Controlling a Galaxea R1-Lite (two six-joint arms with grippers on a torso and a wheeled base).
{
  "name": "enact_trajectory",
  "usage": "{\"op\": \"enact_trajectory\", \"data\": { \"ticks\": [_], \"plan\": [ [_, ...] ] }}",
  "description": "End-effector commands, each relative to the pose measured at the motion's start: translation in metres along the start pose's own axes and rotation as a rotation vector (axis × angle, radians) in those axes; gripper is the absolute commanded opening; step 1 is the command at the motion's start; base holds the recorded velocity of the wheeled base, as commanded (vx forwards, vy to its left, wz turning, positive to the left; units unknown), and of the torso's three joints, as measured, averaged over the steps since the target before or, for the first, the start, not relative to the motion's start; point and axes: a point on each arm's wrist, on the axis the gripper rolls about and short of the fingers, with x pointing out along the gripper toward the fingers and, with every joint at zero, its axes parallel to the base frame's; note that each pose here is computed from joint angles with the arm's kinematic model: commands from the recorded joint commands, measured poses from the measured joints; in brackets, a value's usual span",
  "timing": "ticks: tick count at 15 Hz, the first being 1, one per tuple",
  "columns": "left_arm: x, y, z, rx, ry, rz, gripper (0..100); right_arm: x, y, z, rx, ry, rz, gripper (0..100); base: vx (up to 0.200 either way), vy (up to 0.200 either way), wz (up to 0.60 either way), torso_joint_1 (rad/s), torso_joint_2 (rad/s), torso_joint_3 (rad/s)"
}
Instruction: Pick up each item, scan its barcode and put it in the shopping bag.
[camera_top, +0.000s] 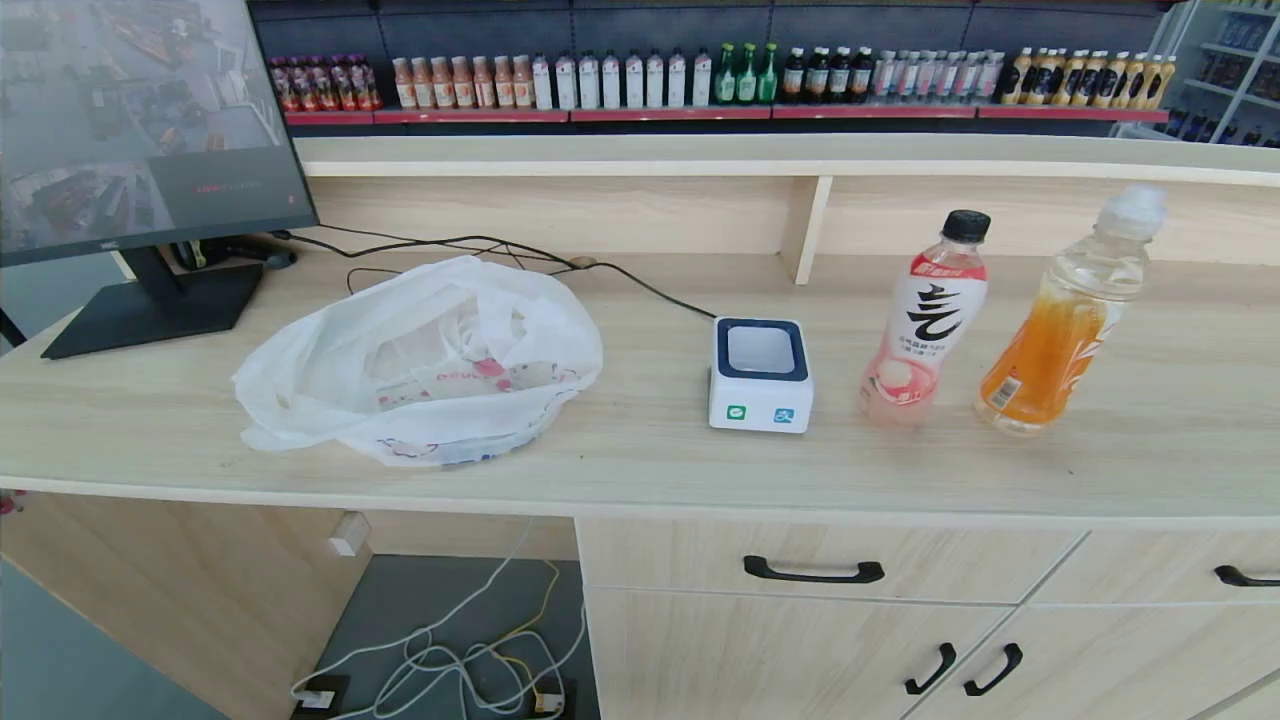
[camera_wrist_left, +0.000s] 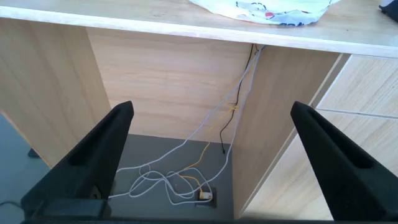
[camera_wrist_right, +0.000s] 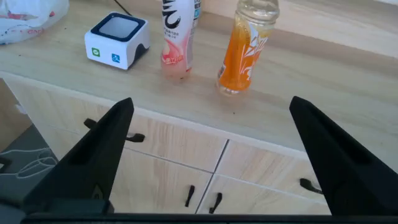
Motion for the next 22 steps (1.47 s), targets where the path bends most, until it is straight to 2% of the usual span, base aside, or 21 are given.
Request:
{"op": "enact_trajectory", "data": {
  "ticks": [1, 2, 5, 7, 10, 12, 13, 18, 20, 22],
  "plan": [
    [0.0, 0.0, 0.0, 0.0, 0.0, 0.0, 100, 0.049, -0.006, 0.016, 0.006, 0.101, 0.071, 100, 0.0, 0.0, 0.0, 0.0, 0.0, 0.0],
    [0.0, 0.0, 0.0, 0.0, 0.0, 0.0, 100, 0.063, -0.006, 0.023, 0.005, 0.092, 0.091, 100, 0.0, 0.0, 0.0, 0.0, 0.0, 0.0],
    [0.0, 0.0, 0.0, 0.0, 0.0, 0.0, 100, 0.118, -0.002, 0.038, 0.022, -0.011, 0.146, 100, 0.0, 0.0, 0.0, 0.0, 0.0, 0.0],
    [0.0, 0.0, 0.0, 0.0, 0.0, 0.0, 100, 0.151, 0.002, 0.037, 0.042, -0.042, 0.154, 100, 0.0, 0.0, 0.0, 0.0, 0.0, 0.0],
    [0.0, 0.0, 0.0, 0.0, 0.0, 0.0, 100, 0.183, 0.003, 0.03, 0.079, -0.027, 0.147, 100, 0.0, 0.0, 0.0, 0.0, 0.0, 0.0],
    [0.0, 0.0, 0.0, 0.0, 0.0, 0.0, 100, 0.199, 0.003, 0.035, 0.08, -0.039, 0.142, 100, 0.0, 0.0, 0.0, 0.0, 0.0, 0.0],
    [0.0, 0.0, 0.0, 0.0, 0.0, 0.0, 100, 0.222, 0.001, 0.048, 0.082, -0.067, 0.107, 100, 0.0, 0.0, 0.0, 0.0, 0.0, 0.0],
    [0.0, 0.0, 0.0, 0.0, 0.0, 0.002, 100, 0.251, 0.017, 0.079, 0.149, -0.145, 0.074, 100, 0.0, 0.0, 0.0, 0.0, 0.0, 0.0],
    [0.0, 0.0, 0.0, 0.0, 0.0, 0.0, 100, 0.259, 0.02, 0.077, 0.161, -0.14, 0.054, 100, 0.0, 0.0, 0.0, 0.0, 0.0, 0.0],
    [0.0, 0.0, 0.0, 0.0, 0.0, 0.0, 100, 0.268, 0.022, 0.074, 0.164, -0.174, 0.044, 100, 0.0, 0.0, 0.0, 0.0, 0.0, 0.0]
  ]
}}
